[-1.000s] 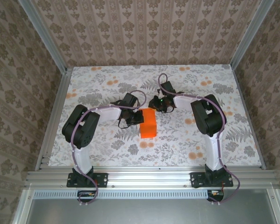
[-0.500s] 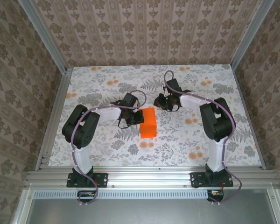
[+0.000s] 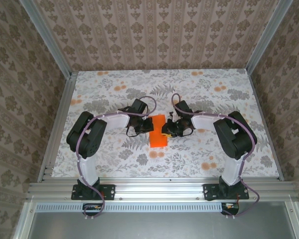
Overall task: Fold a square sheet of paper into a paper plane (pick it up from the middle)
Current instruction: First fold in half a square sheet of paper at the center of the table.
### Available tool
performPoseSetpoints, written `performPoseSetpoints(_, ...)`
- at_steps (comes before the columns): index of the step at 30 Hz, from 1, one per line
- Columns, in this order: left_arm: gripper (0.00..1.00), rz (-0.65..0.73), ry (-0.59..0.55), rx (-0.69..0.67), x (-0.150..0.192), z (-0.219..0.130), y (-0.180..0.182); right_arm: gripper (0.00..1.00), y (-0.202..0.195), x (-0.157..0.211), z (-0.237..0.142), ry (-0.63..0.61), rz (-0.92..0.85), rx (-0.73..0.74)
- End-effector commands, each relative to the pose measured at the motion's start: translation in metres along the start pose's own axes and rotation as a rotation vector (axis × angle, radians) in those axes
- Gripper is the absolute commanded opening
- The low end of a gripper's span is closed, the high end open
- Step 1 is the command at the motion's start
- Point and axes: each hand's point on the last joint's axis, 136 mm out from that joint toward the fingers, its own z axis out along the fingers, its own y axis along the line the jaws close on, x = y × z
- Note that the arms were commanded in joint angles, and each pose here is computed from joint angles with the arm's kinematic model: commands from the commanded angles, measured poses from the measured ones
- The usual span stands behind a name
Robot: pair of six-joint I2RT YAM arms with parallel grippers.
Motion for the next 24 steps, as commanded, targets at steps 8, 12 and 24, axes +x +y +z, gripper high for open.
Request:
performPoseSetpoints(8, 0.05, -0.113, 0.197, -0.288, 0.065, 0.030, 0.081, 0.20, -0.032, 0.033, 0.011, 0.117, 0.040, 0.036)
performPoseSetpoints(12, 0.04, -0.117, 0.199, -0.292, 0.066, 0.030, 0.082, 0.20, -0.018, 0.038, 0.002, 0.122, 0.001, -0.020)
performPoseSetpoints(24, 0.04, -0.118, 0.198, -0.300, 0.068, 0.030, 0.083, 0.21, -0.038, 0.061, 0.004, 0.163, 0.019, 0.025)
